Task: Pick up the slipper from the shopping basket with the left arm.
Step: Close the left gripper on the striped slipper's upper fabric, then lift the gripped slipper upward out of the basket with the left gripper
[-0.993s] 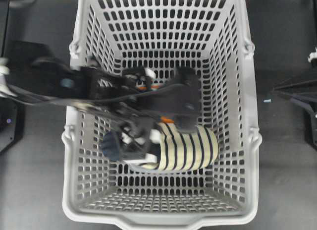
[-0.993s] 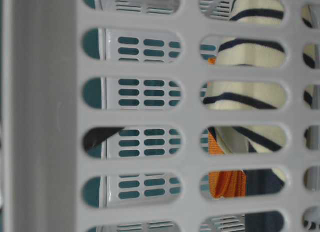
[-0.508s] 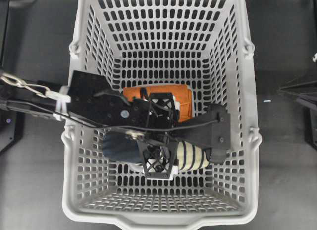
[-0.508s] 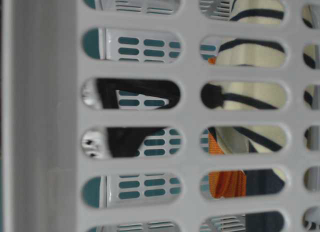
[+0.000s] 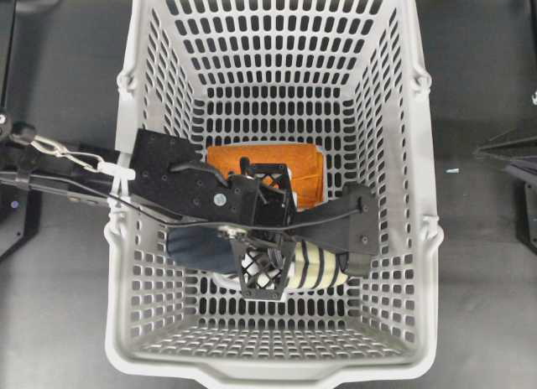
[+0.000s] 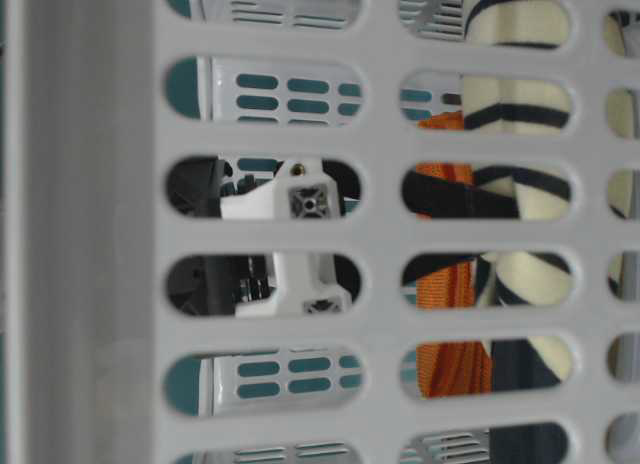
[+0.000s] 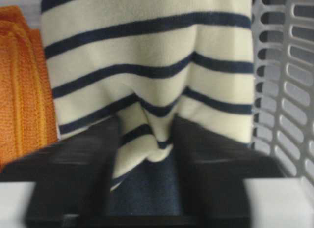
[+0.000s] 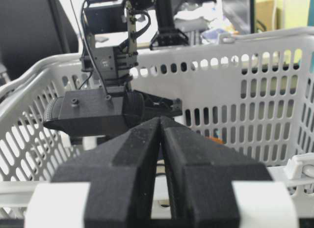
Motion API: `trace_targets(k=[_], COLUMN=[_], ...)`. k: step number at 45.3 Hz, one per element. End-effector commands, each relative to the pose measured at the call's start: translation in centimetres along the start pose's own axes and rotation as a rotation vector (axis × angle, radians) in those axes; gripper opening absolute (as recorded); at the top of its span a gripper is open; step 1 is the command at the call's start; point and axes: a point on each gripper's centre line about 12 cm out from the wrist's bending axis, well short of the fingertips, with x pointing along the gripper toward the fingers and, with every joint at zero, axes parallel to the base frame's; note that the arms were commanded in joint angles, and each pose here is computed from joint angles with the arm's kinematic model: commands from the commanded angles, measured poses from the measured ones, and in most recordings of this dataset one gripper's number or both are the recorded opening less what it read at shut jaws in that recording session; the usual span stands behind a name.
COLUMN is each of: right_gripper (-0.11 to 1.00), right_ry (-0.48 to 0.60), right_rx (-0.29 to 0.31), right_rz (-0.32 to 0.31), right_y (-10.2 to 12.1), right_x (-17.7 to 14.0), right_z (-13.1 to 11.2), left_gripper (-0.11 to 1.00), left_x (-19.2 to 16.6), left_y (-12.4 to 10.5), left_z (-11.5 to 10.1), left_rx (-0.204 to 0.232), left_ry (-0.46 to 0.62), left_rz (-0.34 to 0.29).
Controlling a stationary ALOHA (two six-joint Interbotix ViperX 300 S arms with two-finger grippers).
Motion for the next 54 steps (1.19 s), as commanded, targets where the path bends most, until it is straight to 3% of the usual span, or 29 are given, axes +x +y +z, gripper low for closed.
trace_targets(k=[1, 4, 16, 20, 26, 31, 39, 54], right_gripper=[0.0, 0.0, 0.04, 0.23, 0.63, 0.82, 0.8, 0.8], right_ry=[0.003, 0.017, 0.073, 0.074, 0.04, 0.026, 0.026, 0.029], right_rx=[0.005, 0.005, 0.006, 0.008, 0.008, 0.006, 0.006, 0.006], right_rz=[0.001, -0.002, -0.007, -0.005, -0.002, -0.001, 0.001, 0.001], right_y=[0.0, 0.0, 0.0, 0.0, 0.1, 0.2, 0.2, 0.2], right_x=[0.1, 0.1, -0.3, -0.6, -1.0, -1.2, -1.4, -1.4], right_z=[0.2, 0.0, -0.4, -0.2, 0.8, 1.3, 1.3, 1.2], left_gripper=[0.2, 0.07, 0.06, 0.06, 0.06, 0.06, 0.06, 0.06], left_x=[-1.5, -2.3, -6.1, -7.6, -10.5, -12.6, -14.9, -15.3], left_y=[-0.3, -0.4, -0.3, -0.3, -0.2, -0.2, -0.2, -0.5], left_z=[0.8, 1.2, 2.6, 3.0, 3.7, 4.2, 5.1, 5.4], left_rx=[0.007, 0.008, 0.006, 0.024, 0.085, 0.111, 0.115, 0.124], left_ry=[-0.049, -0.068, -0.091, -0.085, -0.074, -0.06, -0.06, -0.02], left_rz=[-0.004, -0.006, -0.006, -0.003, 0.001, 0.004, 0.004, 0.004])
